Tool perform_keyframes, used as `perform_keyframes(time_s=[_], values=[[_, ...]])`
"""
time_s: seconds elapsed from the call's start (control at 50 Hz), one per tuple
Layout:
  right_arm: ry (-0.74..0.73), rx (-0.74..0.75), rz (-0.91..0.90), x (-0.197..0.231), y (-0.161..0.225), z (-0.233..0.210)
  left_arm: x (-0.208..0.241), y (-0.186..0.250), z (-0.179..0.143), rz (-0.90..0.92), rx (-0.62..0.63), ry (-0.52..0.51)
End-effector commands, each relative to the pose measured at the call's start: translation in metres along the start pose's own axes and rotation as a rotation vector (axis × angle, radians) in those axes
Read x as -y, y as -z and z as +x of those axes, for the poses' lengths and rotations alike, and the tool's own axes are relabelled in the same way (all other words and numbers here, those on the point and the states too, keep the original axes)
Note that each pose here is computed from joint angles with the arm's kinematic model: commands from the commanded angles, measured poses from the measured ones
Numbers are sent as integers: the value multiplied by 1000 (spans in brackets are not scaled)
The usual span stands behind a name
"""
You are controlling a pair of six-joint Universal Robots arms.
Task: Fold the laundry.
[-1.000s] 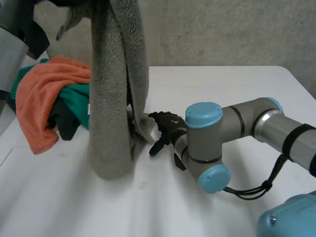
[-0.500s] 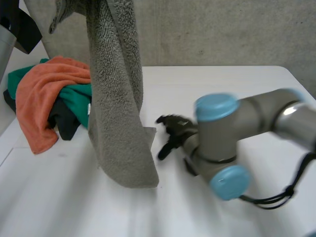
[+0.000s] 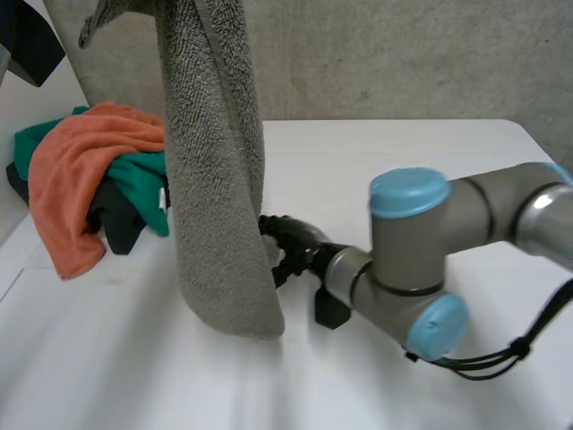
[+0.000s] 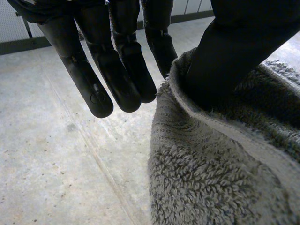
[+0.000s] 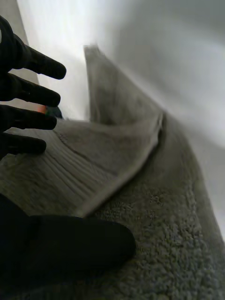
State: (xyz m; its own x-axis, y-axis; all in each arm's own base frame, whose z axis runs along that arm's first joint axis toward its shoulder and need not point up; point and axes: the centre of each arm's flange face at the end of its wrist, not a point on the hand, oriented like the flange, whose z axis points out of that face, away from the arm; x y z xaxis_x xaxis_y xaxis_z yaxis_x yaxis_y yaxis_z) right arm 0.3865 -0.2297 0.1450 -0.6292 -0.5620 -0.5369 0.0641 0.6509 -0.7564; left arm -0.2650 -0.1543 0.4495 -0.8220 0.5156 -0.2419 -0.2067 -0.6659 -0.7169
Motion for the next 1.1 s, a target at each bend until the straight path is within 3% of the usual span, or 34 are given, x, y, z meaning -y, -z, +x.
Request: perform_keyframes(time_s=[0.02,0.12,0.2,0.22,0.28,0.3,0.36,0.42,0.54,0.6,0.7,0.76,0.86,0.9,0.98,1.02,1.1], values=[[-18,15,-21,-20,-21,-3,0,-2,-1,-1,11,0],[-7,-104,81,0,-19,10,1,-1,-2,-4,15,-4],[133,-262,223,51,11,23,-5,1,-4,-36,17,-9],[265,-308,268,81,33,29,-9,2,-7,-61,24,-16],[451,-378,302,114,62,39,-19,5,-17,-112,43,-38],[586,-419,319,130,80,40,-26,7,-26,-152,66,-54],[806,-474,361,156,115,25,-43,15,-46,-244,117,-87],[928,-506,369,170,144,8,-64,25,-67,-341,179,-115],[1016,-566,222,178,176,9,-114,52,-83,-540,195,-93],[1052,-533,63,169,185,11,-162,74,-73,-693,127,-10],[1025,-489,-97,156,162,43,-219,98,-67,-861,104,67],[982,-487,-132,155,141,63,-254,101,-69,-925,77,53],[881,-504,-21,179,100,89,-270,39,-67,-728,-12,-113],[834,-527,216,221,88,85,-252,-27,-72,-462,29,-207],[780,-541,595,280,92,71,-218,-78,-94,-191,122,-300],[758,-556,779,302,96,65,-194,-104,-109,2,192,-333],[777,-587,906,313,101,63,-189,-113,-117,92,244,-307]])
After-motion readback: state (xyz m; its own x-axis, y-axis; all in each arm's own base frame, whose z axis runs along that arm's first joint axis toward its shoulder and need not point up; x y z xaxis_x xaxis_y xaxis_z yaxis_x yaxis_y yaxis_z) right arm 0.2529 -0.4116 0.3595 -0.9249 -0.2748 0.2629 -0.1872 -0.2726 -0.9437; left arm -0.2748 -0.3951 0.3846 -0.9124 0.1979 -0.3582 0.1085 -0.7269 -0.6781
